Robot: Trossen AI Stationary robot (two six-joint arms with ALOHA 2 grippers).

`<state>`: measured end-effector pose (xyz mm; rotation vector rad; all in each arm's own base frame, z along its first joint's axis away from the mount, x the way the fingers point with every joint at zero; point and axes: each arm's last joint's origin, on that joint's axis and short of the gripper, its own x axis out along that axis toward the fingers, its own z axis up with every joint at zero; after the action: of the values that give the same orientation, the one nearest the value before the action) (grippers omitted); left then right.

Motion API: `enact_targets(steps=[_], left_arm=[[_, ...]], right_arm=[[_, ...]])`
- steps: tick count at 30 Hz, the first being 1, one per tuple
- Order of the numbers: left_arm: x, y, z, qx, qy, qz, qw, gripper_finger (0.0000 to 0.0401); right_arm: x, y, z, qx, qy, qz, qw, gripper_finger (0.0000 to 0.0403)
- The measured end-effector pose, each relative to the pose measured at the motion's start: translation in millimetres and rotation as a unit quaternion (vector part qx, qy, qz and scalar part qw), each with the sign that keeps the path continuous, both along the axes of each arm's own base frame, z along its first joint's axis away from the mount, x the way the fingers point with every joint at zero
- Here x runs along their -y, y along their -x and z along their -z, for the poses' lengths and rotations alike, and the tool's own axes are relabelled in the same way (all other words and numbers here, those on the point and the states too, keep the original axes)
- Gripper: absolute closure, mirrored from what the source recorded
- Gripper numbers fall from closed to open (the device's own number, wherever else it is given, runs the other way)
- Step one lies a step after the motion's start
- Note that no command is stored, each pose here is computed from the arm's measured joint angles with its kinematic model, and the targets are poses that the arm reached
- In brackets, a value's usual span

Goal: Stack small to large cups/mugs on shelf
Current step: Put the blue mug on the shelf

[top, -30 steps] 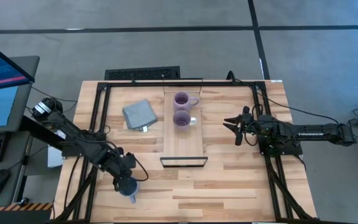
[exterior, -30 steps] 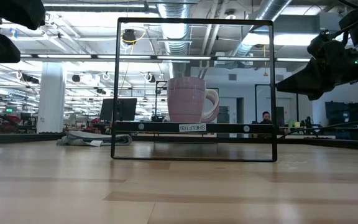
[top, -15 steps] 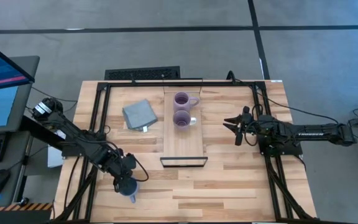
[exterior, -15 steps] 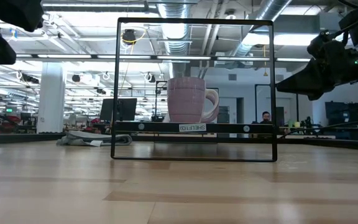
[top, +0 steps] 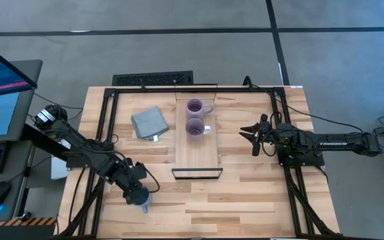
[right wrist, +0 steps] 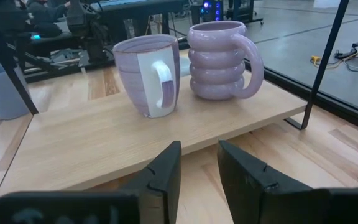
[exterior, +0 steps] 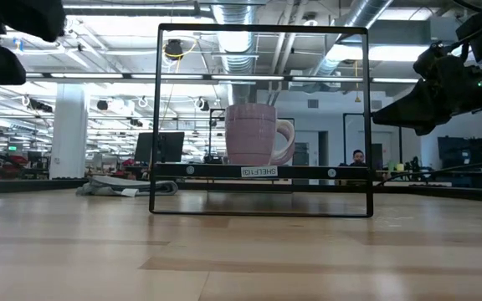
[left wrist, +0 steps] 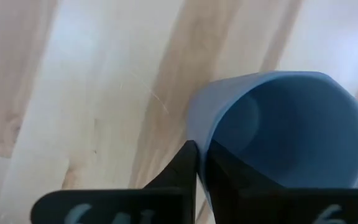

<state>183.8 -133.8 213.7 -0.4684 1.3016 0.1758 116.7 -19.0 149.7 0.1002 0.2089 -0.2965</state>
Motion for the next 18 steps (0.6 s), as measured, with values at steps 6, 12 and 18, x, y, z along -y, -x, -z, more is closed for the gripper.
enact_targets(steps=[6,12,18], left_arm=[[-7,-4,1,0.014,-0.004,-0.107,0.994,0.0397],[-14,-4,-5,0.039,-0.007,-0.145,0.989,0.0399],[-22,1,-33,0.097,-0.019,-0.165,0.981,0.04]], right_arm=[[0,0,0,0.0,0.0,-0.001,1.0,0.0276],[0,0,1,-0.006,-0.001,-0.002,1.0,0.0276],[-1,1,5,-0.026,-0.012,-0.001,1.0,0.0276]])
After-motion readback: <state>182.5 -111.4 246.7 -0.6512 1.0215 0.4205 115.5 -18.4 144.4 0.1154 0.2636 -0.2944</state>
